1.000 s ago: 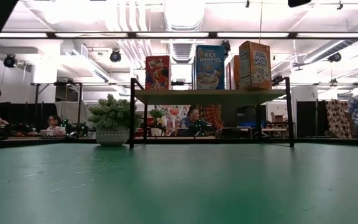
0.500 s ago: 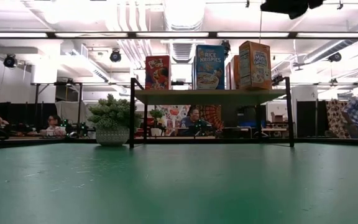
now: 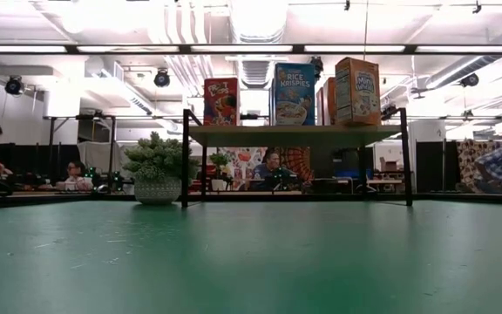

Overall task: Stack cereal on shelf
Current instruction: Put the orange cereal box on the shelf aligned with the other orange cereal box

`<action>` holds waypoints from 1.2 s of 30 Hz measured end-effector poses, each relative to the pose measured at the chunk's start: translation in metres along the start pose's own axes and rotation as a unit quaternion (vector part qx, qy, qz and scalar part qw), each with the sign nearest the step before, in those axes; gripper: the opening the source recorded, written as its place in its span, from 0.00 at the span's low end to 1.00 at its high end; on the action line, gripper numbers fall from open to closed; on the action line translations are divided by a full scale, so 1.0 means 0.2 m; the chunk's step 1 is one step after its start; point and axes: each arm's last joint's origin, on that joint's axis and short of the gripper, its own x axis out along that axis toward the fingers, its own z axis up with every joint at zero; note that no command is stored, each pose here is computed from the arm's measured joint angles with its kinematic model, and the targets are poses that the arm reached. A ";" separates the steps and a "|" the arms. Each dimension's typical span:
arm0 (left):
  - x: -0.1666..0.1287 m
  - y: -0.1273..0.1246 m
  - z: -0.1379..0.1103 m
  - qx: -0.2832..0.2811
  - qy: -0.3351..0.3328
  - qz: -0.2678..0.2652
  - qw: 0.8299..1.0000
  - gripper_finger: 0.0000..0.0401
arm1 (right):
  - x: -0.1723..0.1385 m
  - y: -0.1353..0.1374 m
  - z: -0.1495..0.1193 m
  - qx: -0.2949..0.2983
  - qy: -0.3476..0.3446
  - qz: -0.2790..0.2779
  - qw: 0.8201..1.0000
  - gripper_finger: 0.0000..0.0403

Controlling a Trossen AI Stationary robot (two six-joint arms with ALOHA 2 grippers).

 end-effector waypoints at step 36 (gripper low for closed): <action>-0.02 0.00 -0.04 -0.008 0.000 0.000 1.000 0.50 | 0.35 -0.02 -0.30 -0.102 0.265 -0.071 0.956 0.03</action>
